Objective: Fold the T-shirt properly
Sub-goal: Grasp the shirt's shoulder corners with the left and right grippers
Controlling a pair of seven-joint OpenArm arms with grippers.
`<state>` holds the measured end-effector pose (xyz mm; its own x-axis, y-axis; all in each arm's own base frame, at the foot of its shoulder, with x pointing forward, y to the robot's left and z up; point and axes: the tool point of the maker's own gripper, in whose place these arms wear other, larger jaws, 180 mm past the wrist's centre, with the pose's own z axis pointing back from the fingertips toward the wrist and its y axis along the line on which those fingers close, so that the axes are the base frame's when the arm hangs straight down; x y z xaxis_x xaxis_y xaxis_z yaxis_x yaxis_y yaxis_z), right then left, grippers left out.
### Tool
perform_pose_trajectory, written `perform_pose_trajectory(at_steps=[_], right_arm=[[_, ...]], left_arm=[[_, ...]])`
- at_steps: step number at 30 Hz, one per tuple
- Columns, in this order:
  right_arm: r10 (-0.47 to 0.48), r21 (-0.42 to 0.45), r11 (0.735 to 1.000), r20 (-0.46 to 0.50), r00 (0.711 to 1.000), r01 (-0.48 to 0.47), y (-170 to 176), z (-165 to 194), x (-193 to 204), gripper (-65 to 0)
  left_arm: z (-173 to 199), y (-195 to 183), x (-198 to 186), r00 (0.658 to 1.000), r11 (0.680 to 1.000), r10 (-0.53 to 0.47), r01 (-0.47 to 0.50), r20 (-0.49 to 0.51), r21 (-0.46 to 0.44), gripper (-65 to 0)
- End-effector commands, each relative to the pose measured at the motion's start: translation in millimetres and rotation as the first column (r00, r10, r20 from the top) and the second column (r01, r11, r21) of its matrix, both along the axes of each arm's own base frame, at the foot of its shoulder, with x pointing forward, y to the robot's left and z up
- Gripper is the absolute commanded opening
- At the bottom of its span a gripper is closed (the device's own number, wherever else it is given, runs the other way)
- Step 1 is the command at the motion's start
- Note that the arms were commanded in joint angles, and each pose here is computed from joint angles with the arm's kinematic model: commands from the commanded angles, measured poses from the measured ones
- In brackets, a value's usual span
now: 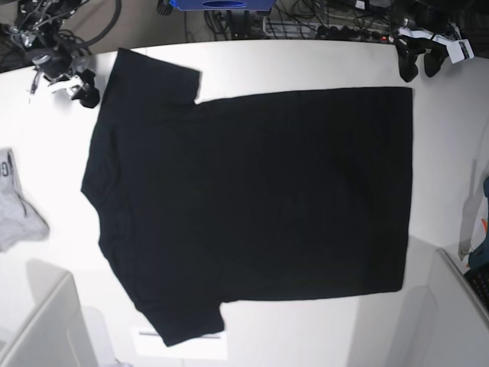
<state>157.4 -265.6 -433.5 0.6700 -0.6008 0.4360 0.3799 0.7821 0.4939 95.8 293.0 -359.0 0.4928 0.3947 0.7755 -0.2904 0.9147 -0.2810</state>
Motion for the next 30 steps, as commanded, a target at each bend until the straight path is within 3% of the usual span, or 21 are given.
perform_pose_trajectory(at_steps=[1,5,7,10,13,17,21,23,27,30], right_arm=[[0.024,-0.016,1.000,-0.029,0.999,-0.024,-0.4,-2.2,-6.4,-28.8],[0.034,-0.003,0.999,-0.050,0.998,-0.034,11.1,-9.1,-13.2,-28.8],[0.093,0.009,0.996,-0.063,0.994,-0.093,27.0,-14.0,-12.8,-28.8],[0.183,0.030,0.983,-0.065,0.981,-0.181,50.8,-18.5,-14.4,-28.8],[0.176,0.051,0.984,-0.071,0.982,-0.173,59.9,-22.5,-17.1,-29.0],[0.160,0.019,0.987,-0.086,0.983,-0.159,54.1,-25.9,-22.5,-29.0],[0.162,0.013,0.987,-0.092,0.983,-0.161,53.7,-27.0,-24.0,-29.7],[0.162,0.013,0.987,-0.092,0.983,-0.161,53.7,-27.0,-24.0,-36.5],[0.171,0.014,0.985,-0.095,0.981,-0.171,54.7,-27.0,-23.6,-65.0],[0.167,0.015,0.986,-0.091,0.982,-0.166,54.4,-26.5,-21.4,-65.0]], left_arm=[[7.7,12.0,0.7,0.999,0.999,0.022,-0.022,0.030,0.026,-26.8],[-4.7,35.1,-10.4,0.995,0.995,0.103,-0.103,0.005,0.016,-26.7],[-10.5,45.5,-15.6,0.989,0.989,0.147,-0.147,-0.030,-0.024,-26.7],[-9.5,46.7,-8.9,0.991,0.986,0.124,-0.129,-0.053,-0.106,-27.2],[-2.6,45.2,-4.9,0.996,0.989,0.071,-0.077,-0.053,-0.124,-27.5],[1.7,62.8,-12.9,0.991,0.993,0.108,-0.110,-0.075,-0.032,-27.5],[-5.7,59.7,-13.2,0.991,0.998,0.067,-0.067,-0.113,0.002,-27.5],[-8.9,51.7,-9.9,0.992,0.999,0.032,-0.035,-0.122,-0.018,-27.5],[-12.7,44.5,-0.3,0.992,0.999,0.009,-0.015,-0.126,-0.043,-27.5],[-11.2,42.1,10.6,0.995,0.999,0.007,-0.012,-0.098,-0.050,-27.5]])
